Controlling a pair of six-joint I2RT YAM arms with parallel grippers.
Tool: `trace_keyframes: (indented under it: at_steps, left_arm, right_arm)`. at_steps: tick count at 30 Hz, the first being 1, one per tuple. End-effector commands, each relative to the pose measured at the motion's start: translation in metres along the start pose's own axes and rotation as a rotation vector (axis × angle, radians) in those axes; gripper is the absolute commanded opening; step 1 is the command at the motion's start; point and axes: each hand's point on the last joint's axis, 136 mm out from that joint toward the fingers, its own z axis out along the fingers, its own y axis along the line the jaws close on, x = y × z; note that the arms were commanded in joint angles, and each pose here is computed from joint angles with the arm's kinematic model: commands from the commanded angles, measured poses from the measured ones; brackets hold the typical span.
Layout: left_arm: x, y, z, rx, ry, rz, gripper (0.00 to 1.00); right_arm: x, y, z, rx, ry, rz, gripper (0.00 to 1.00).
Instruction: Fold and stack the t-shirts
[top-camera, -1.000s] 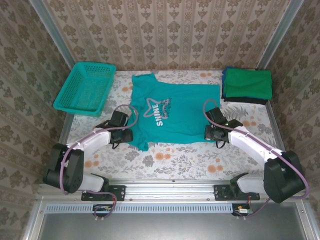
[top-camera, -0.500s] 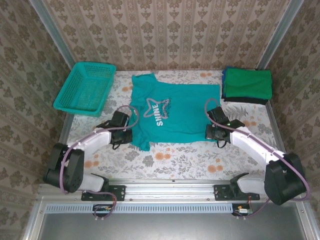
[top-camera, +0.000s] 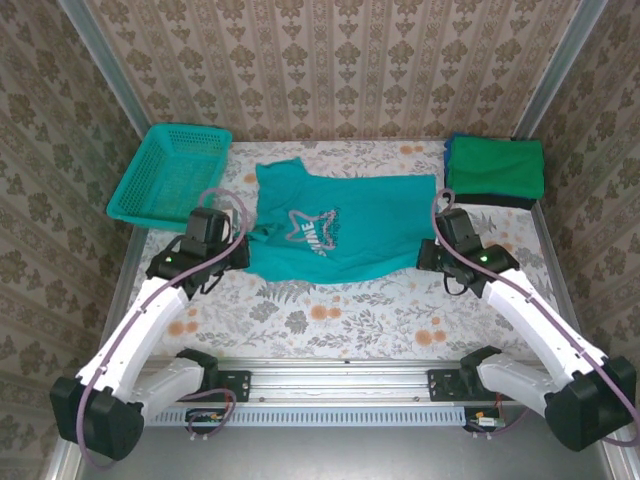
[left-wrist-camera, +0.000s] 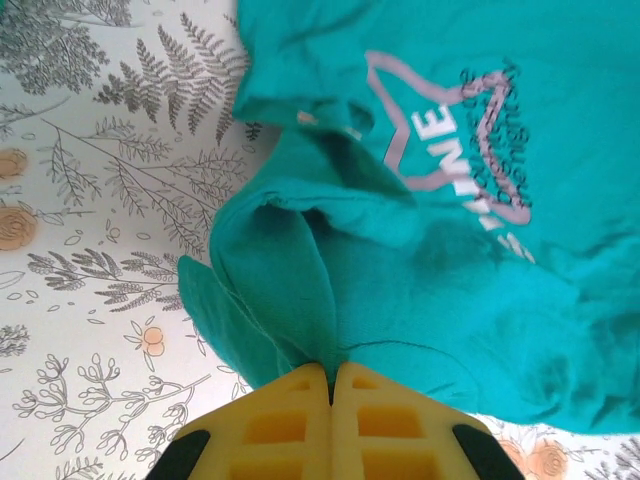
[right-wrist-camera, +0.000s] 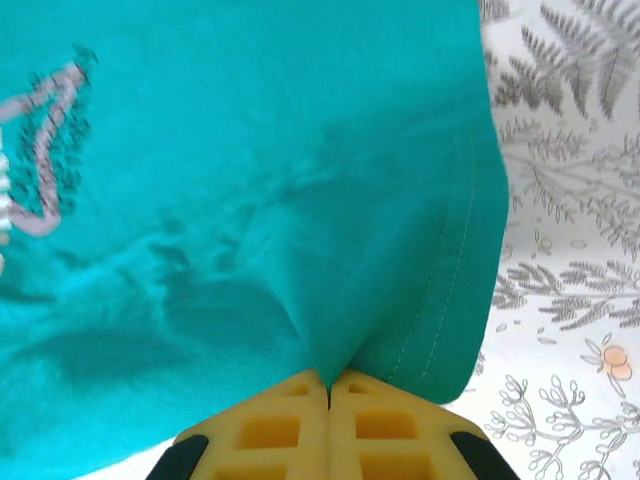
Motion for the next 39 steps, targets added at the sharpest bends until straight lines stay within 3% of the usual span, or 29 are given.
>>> trace_keyframes:
  at_steps: [1,6,10,14,19,22,26,32,39]
  left_arm:
    - [0.019,0.005,0.012,-0.026,0.101,0.027,0.00]
    - [0.049,0.007,0.060,-0.015,0.295,0.034,0.00]
    - [0.066,0.026,0.068,-0.095,0.342,0.035,0.11]
    - [0.051,0.039,0.054,-0.177,0.301,0.060,0.35]
    - [0.006,0.030,0.056,-0.251,0.261,0.185,0.38]
    - [-0.024,0.005,0.092,-0.185,0.252,0.222,0.40]
    - [-0.068,-0.014,0.169,-0.122,0.245,0.225,0.40]
    - [-0.114,0.021,0.271,-0.191,0.295,0.132,0.35]
    - [-0.149,0.063,0.328,-0.207,0.302,0.038,0.33]
  right_arm:
    - [0.002,-0.012,0.002,0.054,0.017,-0.019,0.00]
    - [0.022,-0.026,0.030,0.121,0.115,-0.016,0.00]
    - [0.037,-0.038,0.031,0.165,0.148,-0.019,0.06]
    - [0.037,-0.044,0.018,0.177,0.121,-0.013,0.17]
    - [0.022,-0.027,0.003,0.100,0.065,-0.008,0.29]
    - [0.011,-0.005,0.002,0.033,0.020,-0.019,0.34]
    - [0.011,0.037,0.025,-0.103,0.021,-0.023,0.42]
    - [0.041,0.056,0.069,-0.088,0.153,-0.049,0.45]
    - [0.057,0.045,0.085,-0.018,0.212,-0.051,0.48]
